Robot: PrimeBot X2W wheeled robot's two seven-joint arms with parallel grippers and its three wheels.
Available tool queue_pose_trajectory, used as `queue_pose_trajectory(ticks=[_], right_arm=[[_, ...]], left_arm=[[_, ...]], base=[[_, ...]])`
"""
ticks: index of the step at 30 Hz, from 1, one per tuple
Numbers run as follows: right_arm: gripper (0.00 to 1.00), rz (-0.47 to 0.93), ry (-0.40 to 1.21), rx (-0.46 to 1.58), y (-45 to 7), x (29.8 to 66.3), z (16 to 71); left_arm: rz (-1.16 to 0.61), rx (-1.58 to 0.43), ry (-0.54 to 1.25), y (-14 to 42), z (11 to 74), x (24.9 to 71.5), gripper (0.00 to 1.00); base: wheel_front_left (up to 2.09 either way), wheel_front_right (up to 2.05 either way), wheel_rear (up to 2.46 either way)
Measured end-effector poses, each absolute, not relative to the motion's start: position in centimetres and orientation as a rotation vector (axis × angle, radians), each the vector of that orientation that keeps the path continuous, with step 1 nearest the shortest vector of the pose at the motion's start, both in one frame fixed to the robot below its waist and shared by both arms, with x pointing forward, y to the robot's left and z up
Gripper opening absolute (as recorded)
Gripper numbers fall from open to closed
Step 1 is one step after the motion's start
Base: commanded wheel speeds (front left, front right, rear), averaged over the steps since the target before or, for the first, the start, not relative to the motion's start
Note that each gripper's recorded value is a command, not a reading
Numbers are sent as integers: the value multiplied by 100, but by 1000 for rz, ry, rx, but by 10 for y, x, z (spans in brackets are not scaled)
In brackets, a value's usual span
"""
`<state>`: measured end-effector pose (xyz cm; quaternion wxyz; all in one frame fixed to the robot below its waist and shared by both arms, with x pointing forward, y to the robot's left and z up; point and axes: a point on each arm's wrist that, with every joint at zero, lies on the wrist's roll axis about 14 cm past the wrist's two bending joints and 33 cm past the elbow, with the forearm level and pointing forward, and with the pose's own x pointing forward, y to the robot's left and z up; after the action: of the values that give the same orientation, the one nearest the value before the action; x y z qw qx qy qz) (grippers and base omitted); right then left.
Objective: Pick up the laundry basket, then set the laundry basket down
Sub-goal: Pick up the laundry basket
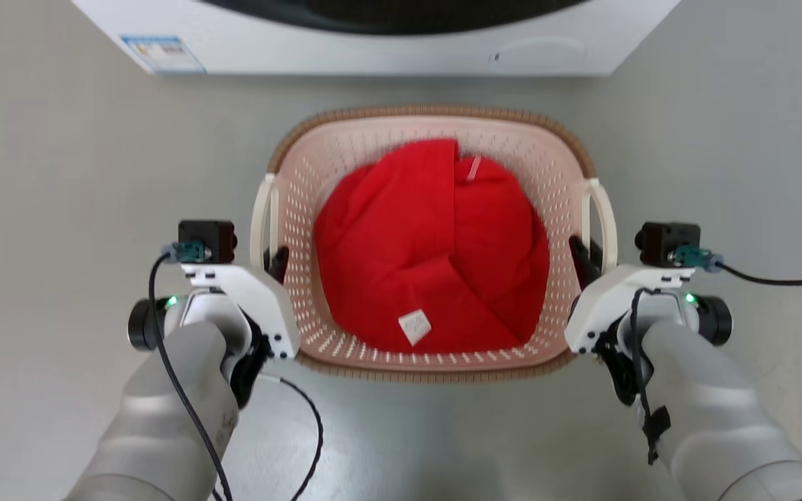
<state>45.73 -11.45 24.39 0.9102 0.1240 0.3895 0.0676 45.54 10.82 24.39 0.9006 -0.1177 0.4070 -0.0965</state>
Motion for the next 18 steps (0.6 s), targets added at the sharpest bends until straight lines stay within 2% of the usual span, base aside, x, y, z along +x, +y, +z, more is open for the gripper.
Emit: queue_pose_trajectory(ticks=[18], right_arm=[[0, 134, 856, 285, -118, 412, 293]], left_arm=[[-224, -251, 869, 101, 290, 412, 0]], base=[[0, 0, 0]])
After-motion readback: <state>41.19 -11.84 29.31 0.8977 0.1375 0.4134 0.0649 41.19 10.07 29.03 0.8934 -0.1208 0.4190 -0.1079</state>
